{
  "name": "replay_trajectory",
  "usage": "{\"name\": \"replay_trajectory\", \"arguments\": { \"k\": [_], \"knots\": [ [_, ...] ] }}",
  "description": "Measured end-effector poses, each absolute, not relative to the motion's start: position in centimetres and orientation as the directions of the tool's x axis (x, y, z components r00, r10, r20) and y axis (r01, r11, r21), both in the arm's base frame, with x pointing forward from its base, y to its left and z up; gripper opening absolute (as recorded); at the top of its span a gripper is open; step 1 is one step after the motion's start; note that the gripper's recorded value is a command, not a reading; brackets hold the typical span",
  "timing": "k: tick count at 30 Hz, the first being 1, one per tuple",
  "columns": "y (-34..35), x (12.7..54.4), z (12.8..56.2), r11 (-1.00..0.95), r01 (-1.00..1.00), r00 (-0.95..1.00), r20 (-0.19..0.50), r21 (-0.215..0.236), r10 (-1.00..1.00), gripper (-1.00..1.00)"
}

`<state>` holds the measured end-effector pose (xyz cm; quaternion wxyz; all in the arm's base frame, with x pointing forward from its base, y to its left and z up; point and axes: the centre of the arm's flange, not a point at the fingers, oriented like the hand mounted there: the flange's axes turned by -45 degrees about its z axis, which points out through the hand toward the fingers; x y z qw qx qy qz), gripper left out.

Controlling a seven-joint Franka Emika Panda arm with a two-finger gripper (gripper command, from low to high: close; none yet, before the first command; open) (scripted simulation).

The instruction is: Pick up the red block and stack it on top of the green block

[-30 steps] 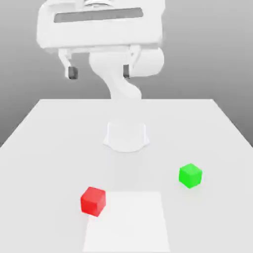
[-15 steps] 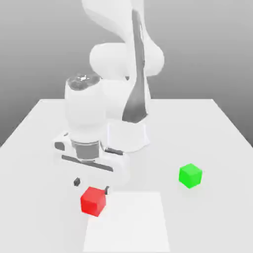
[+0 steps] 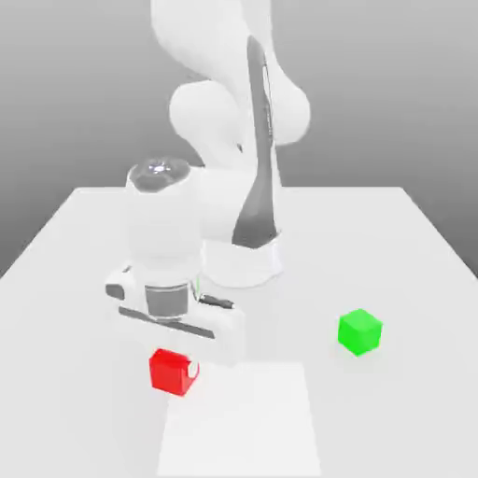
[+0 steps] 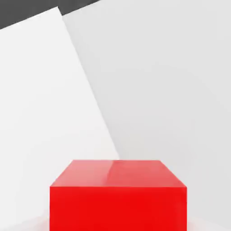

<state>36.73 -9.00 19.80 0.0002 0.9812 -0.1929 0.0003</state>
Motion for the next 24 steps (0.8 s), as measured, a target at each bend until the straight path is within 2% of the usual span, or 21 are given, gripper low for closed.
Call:
{"name": "replay_trajectory", "arguments": {
  "k": [2,9,19,21,24],
  "knots": [
    [-7.8,36.6,21.0,-0.917,-0.398,0.917,-0.001,-0.006,-0.398,-1.00],
    [4.6,35.1,22.8,-0.918,-0.395,0.919,-0.013,-0.026,-0.395,-1.00],
    [17.8,26.8,24.5,-0.905,-0.424,0.906,-0.011,-0.011,-0.424,-1.00],
    [19.6,24.7,24.6,-0.902,-0.431,0.902,-0.003,-0.004,-0.431,-1.00],
    [20.0,24.1,24.1,-0.899,-0.438,0.899,0.019,0.012,-0.437,-1.00]
  ]
}}
